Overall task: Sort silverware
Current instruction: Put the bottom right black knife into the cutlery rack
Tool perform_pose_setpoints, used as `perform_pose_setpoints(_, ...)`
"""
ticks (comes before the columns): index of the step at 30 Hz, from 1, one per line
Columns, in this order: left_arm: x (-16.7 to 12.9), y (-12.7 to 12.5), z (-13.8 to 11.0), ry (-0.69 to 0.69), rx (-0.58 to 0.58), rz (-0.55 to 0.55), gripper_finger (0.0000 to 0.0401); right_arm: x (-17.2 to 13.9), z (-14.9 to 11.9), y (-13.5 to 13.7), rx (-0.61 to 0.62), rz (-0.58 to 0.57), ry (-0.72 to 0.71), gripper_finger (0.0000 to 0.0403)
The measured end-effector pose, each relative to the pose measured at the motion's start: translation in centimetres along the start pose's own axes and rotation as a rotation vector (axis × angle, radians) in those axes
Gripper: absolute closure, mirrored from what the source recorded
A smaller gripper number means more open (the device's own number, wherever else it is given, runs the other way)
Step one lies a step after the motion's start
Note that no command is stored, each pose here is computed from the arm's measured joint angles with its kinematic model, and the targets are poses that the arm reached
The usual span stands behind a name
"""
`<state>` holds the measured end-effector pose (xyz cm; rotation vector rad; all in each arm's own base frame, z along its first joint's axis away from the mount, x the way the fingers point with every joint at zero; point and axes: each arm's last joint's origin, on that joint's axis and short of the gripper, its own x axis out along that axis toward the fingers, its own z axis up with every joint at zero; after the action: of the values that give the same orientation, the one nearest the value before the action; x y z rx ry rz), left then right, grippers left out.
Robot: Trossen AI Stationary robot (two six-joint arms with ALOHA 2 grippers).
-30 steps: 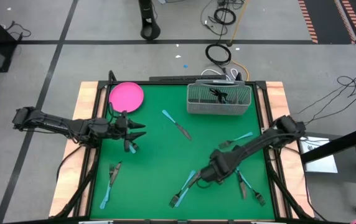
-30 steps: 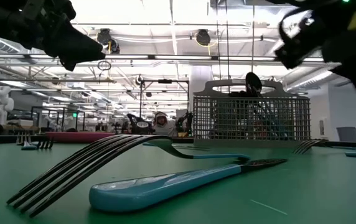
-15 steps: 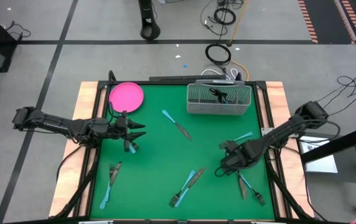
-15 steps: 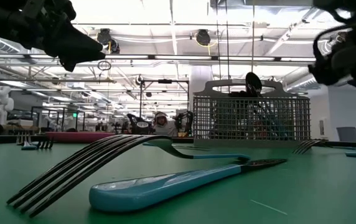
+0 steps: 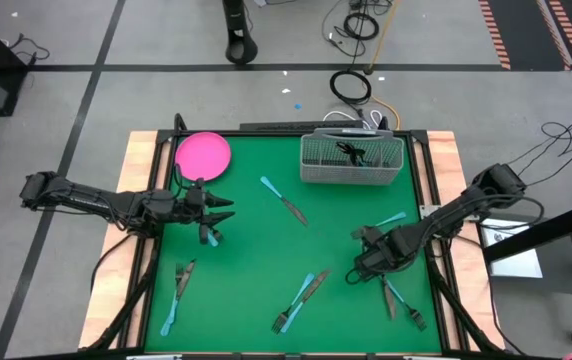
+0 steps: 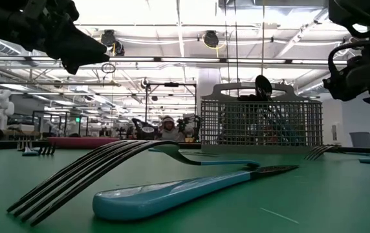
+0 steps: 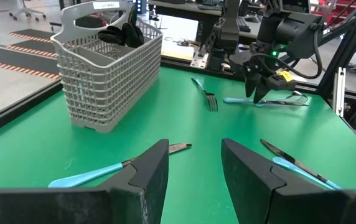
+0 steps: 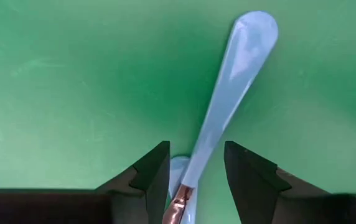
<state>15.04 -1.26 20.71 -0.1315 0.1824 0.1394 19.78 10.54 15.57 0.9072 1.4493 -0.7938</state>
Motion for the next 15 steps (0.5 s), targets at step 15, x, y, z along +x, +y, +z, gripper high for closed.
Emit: perform_pose_setpoints(15, 0.0, 0.0, 0.0, -0.004, -0.001, 0.0, 0.0251, 1.7, 0.0, 0.4, -0.038, -0.012, 0.046, 0.0276)
